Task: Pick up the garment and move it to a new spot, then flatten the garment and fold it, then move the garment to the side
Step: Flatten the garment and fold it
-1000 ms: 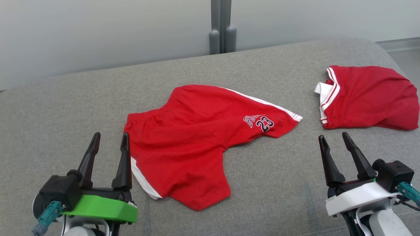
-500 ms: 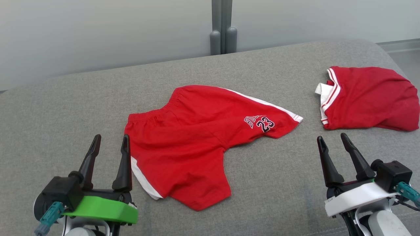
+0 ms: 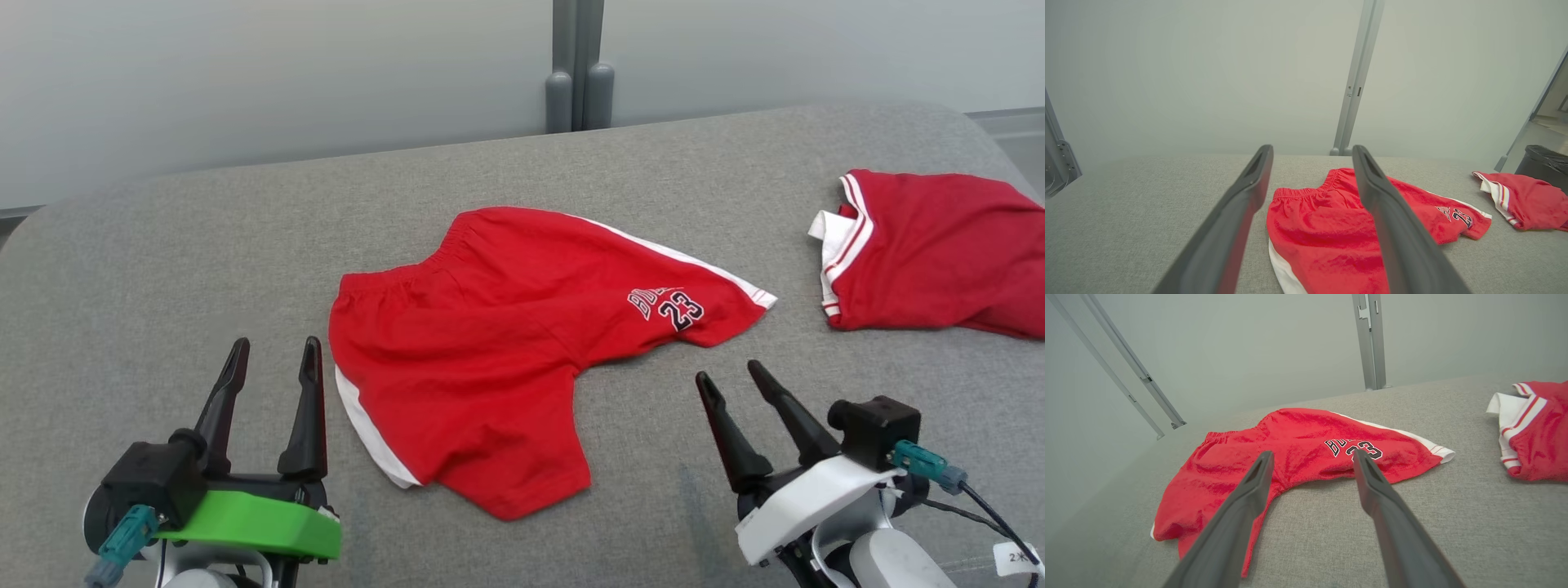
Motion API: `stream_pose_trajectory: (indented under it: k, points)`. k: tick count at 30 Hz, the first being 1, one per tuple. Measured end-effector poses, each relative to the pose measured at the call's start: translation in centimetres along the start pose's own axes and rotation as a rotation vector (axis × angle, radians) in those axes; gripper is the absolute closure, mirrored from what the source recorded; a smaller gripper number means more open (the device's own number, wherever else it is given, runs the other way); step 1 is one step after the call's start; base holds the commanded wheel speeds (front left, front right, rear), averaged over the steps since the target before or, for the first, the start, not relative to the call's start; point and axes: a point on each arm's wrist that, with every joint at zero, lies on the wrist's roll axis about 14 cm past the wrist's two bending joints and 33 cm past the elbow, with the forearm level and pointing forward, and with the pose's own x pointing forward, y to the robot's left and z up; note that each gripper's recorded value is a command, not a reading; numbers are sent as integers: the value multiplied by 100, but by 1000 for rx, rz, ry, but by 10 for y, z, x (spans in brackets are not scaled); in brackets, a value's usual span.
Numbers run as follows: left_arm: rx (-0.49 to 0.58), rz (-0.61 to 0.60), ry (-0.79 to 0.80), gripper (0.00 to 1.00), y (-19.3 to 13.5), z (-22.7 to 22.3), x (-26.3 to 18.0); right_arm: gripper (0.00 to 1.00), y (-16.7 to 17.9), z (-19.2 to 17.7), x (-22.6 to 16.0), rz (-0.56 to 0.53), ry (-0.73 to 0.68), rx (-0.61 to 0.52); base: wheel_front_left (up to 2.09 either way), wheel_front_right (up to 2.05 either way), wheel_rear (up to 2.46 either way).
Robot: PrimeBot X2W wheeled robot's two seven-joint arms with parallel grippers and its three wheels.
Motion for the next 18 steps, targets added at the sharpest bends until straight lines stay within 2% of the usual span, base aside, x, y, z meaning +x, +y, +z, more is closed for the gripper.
stream_pose_trajectory:
  k: [6, 10, 14, 18]
  points:
    - [-5, 37, -1, 0, 8, 1, -9, 0, 39, -31, 10, 122, 147, 80, 0, 0, 0]
    - [-1, 74, -3, 0, 19, 2, -16, 0, 59, -64, 8, 178, 308, 129, 0, 0, 0]
    - [2, 112, -3, 0, 29, 3, -25, 0, 70, -87, 7, 208, 425, 151, 0, 0, 0]
    - [7, 147, -4, 0, 38, 5, -34, 0, 73, -98, 12, 216, 478, 145, 0, 0, 0]
